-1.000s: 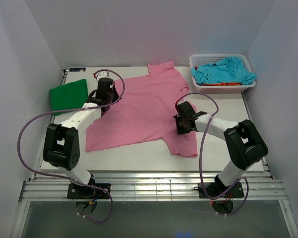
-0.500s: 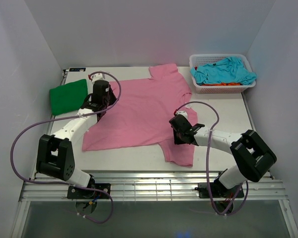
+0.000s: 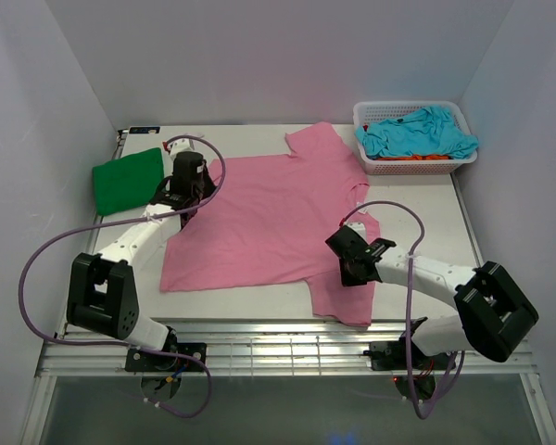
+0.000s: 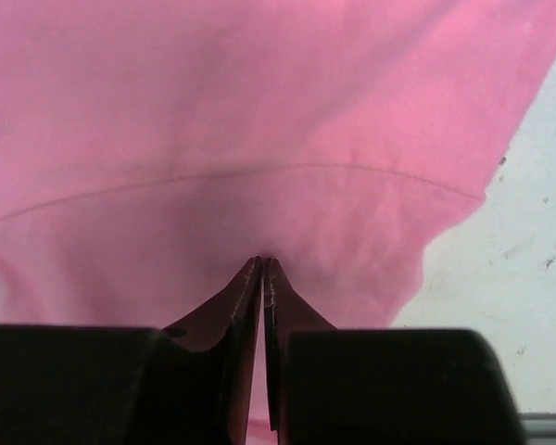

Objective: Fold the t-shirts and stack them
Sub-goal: Flatten the tshirt out

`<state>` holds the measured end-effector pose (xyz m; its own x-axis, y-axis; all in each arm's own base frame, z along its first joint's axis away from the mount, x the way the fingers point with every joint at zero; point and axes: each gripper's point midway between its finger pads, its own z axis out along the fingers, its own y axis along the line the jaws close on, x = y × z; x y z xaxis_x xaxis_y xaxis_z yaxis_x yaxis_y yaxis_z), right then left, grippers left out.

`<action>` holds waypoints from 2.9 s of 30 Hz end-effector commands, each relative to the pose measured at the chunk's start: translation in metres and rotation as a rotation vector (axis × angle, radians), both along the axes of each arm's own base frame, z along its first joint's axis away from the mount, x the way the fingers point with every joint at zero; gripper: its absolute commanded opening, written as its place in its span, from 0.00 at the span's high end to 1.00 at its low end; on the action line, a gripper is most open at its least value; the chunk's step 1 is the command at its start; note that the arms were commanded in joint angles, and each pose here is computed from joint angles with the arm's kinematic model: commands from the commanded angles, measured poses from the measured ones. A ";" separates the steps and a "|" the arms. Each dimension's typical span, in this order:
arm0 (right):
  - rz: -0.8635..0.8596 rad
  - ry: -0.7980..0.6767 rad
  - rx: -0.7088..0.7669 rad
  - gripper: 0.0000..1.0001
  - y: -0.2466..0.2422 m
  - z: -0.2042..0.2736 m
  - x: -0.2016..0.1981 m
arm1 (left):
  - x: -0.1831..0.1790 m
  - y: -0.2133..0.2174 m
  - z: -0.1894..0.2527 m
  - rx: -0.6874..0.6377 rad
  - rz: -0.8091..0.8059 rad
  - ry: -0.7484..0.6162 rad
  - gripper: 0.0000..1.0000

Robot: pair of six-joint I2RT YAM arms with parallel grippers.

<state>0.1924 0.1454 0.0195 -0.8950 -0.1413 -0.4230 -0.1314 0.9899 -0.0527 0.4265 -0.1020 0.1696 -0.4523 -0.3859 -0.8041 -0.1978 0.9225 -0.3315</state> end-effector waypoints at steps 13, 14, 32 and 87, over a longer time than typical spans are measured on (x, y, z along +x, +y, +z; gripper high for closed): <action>0.118 -0.367 0.143 0.30 0.036 0.132 0.060 | 0.083 0.002 -0.075 0.206 0.067 0.145 0.68; 0.124 -0.383 0.147 0.30 0.037 0.138 0.063 | 0.089 0.005 -0.076 0.225 0.079 0.142 0.69; 0.167 -0.436 0.111 0.22 0.039 0.155 0.082 | 0.162 0.018 -0.085 0.409 0.169 0.060 0.67; 0.054 -0.461 0.129 0.22 0.011 0.131 0.319 | 0.178 0.089 -0.020 0.488 0.402 -0.031 0.87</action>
